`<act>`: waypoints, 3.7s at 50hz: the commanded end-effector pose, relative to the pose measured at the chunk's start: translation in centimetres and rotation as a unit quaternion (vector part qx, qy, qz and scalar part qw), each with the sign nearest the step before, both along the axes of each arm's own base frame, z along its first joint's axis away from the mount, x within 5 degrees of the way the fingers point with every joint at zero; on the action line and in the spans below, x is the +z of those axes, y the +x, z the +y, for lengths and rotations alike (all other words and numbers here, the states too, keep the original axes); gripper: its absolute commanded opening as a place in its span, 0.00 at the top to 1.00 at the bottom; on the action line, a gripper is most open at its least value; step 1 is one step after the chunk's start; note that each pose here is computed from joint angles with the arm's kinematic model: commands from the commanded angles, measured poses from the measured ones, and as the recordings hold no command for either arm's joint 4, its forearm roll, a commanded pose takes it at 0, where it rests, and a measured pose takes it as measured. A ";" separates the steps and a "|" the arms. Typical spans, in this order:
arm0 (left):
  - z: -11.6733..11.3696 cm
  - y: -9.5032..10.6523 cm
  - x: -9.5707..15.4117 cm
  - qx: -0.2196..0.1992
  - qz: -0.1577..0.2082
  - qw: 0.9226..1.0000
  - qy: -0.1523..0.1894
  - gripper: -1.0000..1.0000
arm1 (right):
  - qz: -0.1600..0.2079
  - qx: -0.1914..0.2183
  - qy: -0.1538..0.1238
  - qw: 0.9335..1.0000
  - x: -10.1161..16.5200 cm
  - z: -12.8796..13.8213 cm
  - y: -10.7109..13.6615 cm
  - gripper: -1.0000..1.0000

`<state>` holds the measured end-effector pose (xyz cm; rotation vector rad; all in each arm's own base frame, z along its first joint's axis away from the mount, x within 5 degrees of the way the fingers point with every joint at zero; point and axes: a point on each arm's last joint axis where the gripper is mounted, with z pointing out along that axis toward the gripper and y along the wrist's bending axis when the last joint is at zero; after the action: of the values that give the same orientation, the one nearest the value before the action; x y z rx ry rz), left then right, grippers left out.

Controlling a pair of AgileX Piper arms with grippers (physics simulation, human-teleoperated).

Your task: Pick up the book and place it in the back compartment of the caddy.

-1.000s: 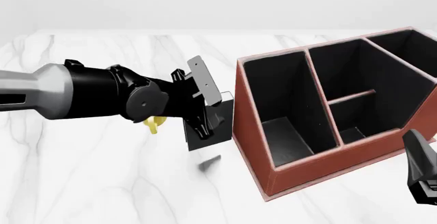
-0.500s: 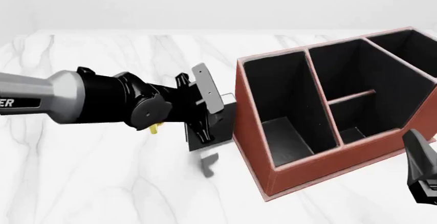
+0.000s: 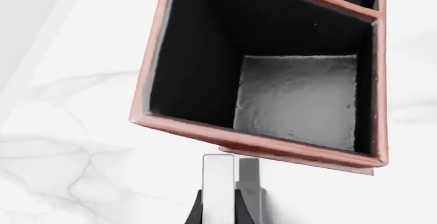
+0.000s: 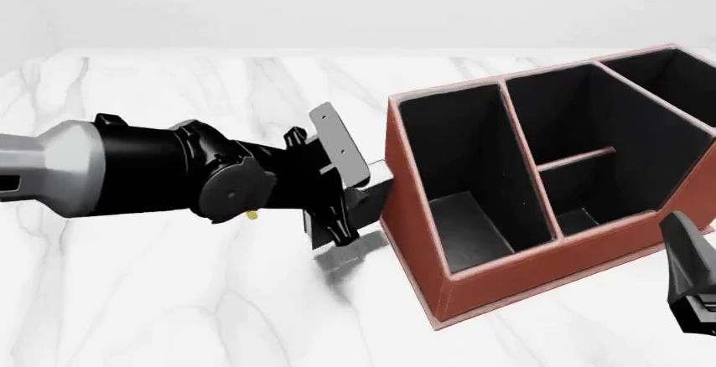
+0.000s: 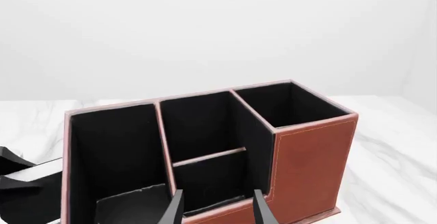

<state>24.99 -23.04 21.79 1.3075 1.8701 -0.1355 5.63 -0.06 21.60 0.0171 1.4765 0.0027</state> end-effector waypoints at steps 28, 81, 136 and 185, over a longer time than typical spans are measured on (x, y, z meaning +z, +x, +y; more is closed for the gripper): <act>2.6 -7.7 12.7 -0.039 -0.014 0.997 -0.063 1.00 | 0.000 0.000 0.001 1.000 0.0 0.0 0.0 0.00; -7.2 -10.6 31.7 -0.189 -0.166 0.944 -0.212 1.00 | -0.003 0.002 -0.002 1.000 0.1 0.0 -0.1 0.00; -20.2 -5.9 17.9 -0.168 -0.065 0.964 -0.194 1.00 | -0.002 0.003 0.002 1.000 0.0 0.0 0.0 0.00; -22.0 -4.2 10.7 -0.151 -0.047 0.969 -0.191 1.00 | 0.002 0.003 0.006 1.000 -0.1 0.0 0.1 0.00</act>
<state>20.33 -44.91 32.77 1.2956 1.4890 -0.5724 5.65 -0.03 21.49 0.0207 1.4779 0.0143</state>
